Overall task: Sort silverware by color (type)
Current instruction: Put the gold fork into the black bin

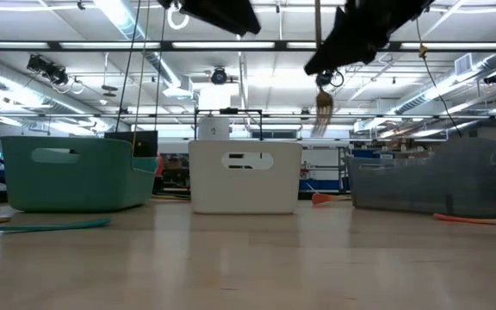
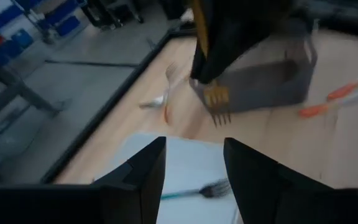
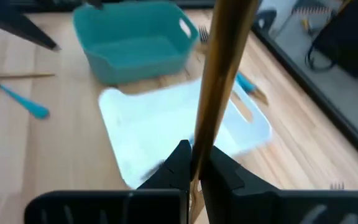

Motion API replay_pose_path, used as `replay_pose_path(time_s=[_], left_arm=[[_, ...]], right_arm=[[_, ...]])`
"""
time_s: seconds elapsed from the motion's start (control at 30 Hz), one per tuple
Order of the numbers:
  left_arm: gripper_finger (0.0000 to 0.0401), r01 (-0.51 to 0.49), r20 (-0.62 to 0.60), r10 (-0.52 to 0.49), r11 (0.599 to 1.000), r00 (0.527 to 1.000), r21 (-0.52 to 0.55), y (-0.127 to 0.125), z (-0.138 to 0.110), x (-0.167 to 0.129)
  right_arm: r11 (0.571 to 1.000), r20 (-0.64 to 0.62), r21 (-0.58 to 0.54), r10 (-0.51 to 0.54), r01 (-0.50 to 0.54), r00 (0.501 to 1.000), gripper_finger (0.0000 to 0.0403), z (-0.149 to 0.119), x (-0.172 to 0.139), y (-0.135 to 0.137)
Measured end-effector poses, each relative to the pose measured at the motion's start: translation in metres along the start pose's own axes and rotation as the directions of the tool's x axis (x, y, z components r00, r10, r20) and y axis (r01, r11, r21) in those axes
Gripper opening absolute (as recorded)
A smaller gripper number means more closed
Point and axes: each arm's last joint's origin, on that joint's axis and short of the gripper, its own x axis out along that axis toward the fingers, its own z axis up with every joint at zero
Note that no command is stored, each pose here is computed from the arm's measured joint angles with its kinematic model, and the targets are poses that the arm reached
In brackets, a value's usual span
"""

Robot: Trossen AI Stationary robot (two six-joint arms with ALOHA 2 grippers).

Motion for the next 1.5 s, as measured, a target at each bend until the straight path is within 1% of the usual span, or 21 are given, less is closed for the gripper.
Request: replay_pose_path(time_s=[0.07, 0.17, 0.23, 0.3, 0.4, 0.5, 0.6, 0.7, 0.8, 0.87, 1.0, 1.13, 1.23, 1.33, 1.5], left_arm=[[0.0171, -0.012, -0.016, 0.013, 0.998, 1.000, 0.063, 0.006, -0.003, -0.001], [0.0171, -0.020, -0.029, 0.024, 0.992, 0.999, 0.122, 0.010, -0.002, 0.004], [0.0171, 0.007, -0.047, 0.001, 0.986, 0.999, 0.169, 0.012, -0.002, 0.008], [0.0171, 0.064, -0.075, -0.050, 0.978, 0.996, 0.199, 0.014, -0.001, 0.013], [0.0171, 0.171, -0.106, -0.148, 0.950, 0.983, 0.259, 0.014, 0.001, 0.018], [0.0171, 0.285, -0.125, -0.259, 0.912, 0.958, 0.293, 0.013, 0.003, 0.023], [0.0171, 0.398, -0.128, -0.376, 0.868, 0.918, 0.298, 0.010, 0.007, 0.025], [0.0171, 0.469, -0.091, -0.463, 0.836, 0.882, 0.286, 0.007, 0.008, 0.027], [0.0171, 0.510, -0.036, -0.524, 0.809, 0.851, 0.294, -0.001, 0.000, 0.027], [0.0171, 0.516, -0.018, -0.535, 0.805, 0.845, 0.291, -0.002, -0.005, 0.026], [0.0171, 0.526, 0.022, -0.551, 0.807, 0.834, 0.270, -0.001, -0.010, 0.023], [0.0171, 0.541, 0.108, -0.577, 0.805, 0.810, 0.245, 0.005, -0.013, 0.014], [0.0171, 0.554, 0.149, -0.590, 0.801, 0.793, 0.225, 0.012, -0.023, 0.010], [0.0171, 0.552, 0.183, -0.586, 0.808, 0.789, 0.207, 0.023, -0.031, 0.007], [0.0171, 0.544, 0.208, -0.575, 0.817, 0.791, 0.192, 0.044, -0.038, -0.002]], right_arm=[[1.000, -0.050, 0.027, 0.009, -0.008, 0.999, 0.0026, -0.002, -0.002, -0.009], [0.997, -0.135, 0.077, 0.030, -0.020, 0.990, 0.0026, -0.006, -0.007, -0.022], [0.993, -0.168, 0.118, 0.047, -0.027, 0.985, 0.0026, -0.006, -0.010, -0.029], [0.990, -0.218, 0.141, 0.048, -0.017, 0.975, 0.0026, -0.009, -0.012, -0.037], [0.987, -0.301, 0.161, 0.058, -0.010, 0.952, 0.0026, -0.008, -0.017, -0.043], [0.988, -0.391, 0.154, 0.057, 0.004, 0.919, 0.0026, -0.004, -0.022, -0.047], [0.988, -0.477, 0.152, 0.069, 0.005, 0.876, 0.0027, -0.001, -0.026, -0.053], [0.987, -0.549, 0.163, 0.095, -0.005, 0.830, 0.0027, -0.002, -0.030, -0.058], [0.987, -0.624, 0.158, 0.105, -0.007, 0.774, 0.0027, -0.007, -0.031, -0.063], [0.988, -0.661, 0.152, 0.109, -0.010, 0.743, 0.0027, -0.010, -0.029, -0.064], [0.989, -0.739, 0.146, 0.121, -0.018, 0.663, 0.0027, -0.017, -0.022, -0.067], [0.990, -0.796, 0.138, 0.129, -0.030, 0.592, 0.0027, -0.023, -0.012, -0.071], [0.989, -0.817, 0.145, 0.140, -0.035, 0.560, 0.0027, -0.025, -0.007, -0.074], [0.984, -0.823, 0.176, 0.160, -0.023, 0.545, 0.0027, -0.025, -0.005, -0.079], [0.969, -0.836, 0.246, 0.225, -0.025, 0.500, 0.0027, -0.027, 0.000, -0.088]])
